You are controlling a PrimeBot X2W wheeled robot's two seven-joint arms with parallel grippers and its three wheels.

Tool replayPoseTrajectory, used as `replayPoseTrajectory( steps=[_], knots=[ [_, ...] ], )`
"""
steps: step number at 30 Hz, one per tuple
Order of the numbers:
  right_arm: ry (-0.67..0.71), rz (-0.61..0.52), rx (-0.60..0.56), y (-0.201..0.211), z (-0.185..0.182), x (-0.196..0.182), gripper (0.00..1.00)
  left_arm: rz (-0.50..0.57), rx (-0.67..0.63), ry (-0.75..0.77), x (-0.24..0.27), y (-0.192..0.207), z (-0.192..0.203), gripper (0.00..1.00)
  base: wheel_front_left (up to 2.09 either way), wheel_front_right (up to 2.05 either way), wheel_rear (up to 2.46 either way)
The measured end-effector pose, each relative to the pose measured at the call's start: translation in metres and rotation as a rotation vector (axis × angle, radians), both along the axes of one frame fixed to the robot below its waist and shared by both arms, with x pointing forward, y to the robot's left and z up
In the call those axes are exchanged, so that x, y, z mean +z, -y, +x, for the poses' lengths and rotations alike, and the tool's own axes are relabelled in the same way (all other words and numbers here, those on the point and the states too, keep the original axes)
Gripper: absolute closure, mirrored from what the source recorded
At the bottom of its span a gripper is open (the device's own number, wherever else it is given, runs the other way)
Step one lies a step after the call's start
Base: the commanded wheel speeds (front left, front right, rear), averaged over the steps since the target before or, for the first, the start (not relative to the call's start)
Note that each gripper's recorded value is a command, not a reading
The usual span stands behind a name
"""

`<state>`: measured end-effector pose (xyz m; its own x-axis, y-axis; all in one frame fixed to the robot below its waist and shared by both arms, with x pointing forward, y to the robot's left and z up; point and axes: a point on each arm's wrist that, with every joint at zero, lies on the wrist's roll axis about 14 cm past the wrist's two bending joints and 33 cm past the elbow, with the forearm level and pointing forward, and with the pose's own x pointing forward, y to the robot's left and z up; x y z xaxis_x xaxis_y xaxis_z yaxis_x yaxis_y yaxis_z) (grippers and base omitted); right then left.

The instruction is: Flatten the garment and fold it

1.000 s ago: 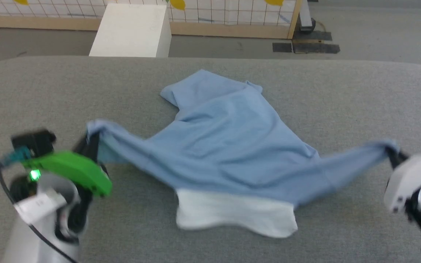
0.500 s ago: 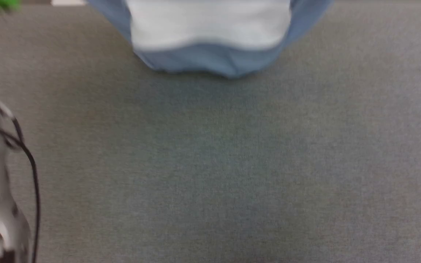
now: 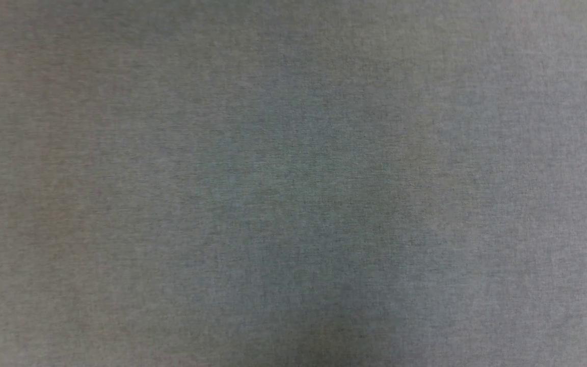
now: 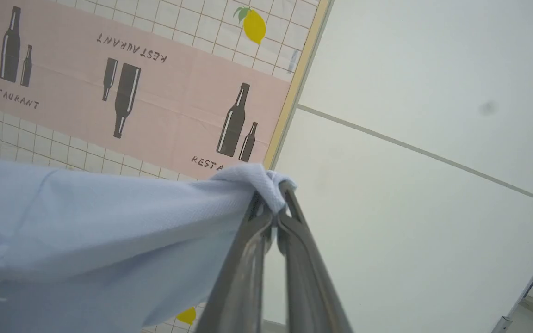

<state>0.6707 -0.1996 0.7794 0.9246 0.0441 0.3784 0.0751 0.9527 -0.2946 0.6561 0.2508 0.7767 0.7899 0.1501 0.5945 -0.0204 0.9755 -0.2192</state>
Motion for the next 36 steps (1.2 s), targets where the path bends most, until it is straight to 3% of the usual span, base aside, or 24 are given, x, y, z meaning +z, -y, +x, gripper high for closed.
replayPoseTrajectory(
  steps=[4, 8, 15, 19, 25, 36],
  knots=[
    [-0.076, 0.001, 0.004, 0.003, 0.014, -0.031, 1.0, -0.001, -0.024, -0.092, -0.037, 0.003, 0.018, 1.0, 0.0, 0.0, 0.0],
    [-0.208, 0.016, 0.026, 0.003, 0.018, -0.087, 1.0, 0.019, -0.037, -0.256, -0.099, 0.002, 0.023, 1.0, 0.0, 0.0, 0.0],
    [-0.452, 0.108, 0.074, 0.002, -0.013, -0.191, 1.0, 0.079, -0.071, -0.585, -0.216, 0.002, -0.013, 1.0, 0.0, 0.0, 0.0],
    [-0.581, 0.185, 0.093, 0.003, -0.052, -0.239, 1.0, 0.085, -0.091, -0.748, -0.268, 0.0, -0.058, 1.0, 0.0, 0.0, 0.0],
    [-0.756, 0.316, 0.071, 0.016, -0.132, -0.292, 1.0, -0.003, -0.114, -0.879, -0.306, -0.001, -0.137, 1.0, 0.0, 0.0, 0.0],
    [-0.853, 0.525, -0.057, 0.038, -0.277, -0.311, 1.0, -0.164, -0.035, -0.933, -0.307, -0.007, -0.272, 1.0, 0.0, 0.0, 0.0]
  ],
)
